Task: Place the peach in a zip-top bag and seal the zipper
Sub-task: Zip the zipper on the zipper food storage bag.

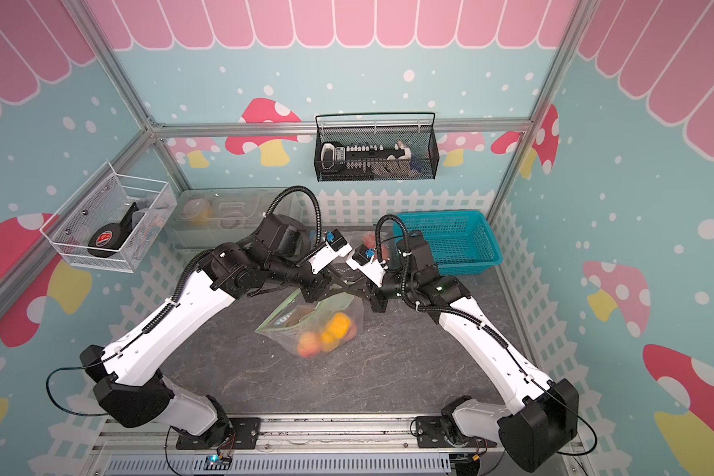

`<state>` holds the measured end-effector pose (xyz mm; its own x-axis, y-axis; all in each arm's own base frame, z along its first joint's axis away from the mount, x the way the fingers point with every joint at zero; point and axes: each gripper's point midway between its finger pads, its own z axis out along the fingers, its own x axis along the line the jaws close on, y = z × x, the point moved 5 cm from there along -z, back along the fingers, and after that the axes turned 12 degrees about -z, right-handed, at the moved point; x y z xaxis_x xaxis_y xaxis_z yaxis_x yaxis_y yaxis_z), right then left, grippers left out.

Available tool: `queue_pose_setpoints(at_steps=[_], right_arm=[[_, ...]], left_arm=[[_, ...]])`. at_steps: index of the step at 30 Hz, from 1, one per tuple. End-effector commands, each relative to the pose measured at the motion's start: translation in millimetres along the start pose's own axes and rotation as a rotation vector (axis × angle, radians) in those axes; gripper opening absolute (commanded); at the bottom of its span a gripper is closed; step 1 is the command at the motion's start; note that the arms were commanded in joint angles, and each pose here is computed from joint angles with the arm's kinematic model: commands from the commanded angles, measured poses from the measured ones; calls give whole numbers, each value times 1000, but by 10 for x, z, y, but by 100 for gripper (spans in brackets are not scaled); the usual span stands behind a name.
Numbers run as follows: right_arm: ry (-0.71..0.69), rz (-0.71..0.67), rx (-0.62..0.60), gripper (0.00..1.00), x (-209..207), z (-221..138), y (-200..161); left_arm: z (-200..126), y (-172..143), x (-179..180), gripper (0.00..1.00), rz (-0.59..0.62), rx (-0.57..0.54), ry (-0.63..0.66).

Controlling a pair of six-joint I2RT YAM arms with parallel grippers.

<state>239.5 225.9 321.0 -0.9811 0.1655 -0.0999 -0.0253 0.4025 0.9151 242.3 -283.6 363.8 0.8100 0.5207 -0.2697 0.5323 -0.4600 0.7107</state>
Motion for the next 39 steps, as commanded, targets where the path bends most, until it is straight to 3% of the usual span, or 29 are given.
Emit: queue_pose_setpoints(at_steps=[1,18,39], right_arm=[[21,-18,-18,0,35,7,40],[-16,-10,-5,0,-15,3,24],[-228,37,-6,0,-189,-113,-26]], left_arm=[[-28,15,-31,34,33,12,-43],[10,-41,7,1,23,33,-40],[-233,-132,95,1,5,-2,54]])
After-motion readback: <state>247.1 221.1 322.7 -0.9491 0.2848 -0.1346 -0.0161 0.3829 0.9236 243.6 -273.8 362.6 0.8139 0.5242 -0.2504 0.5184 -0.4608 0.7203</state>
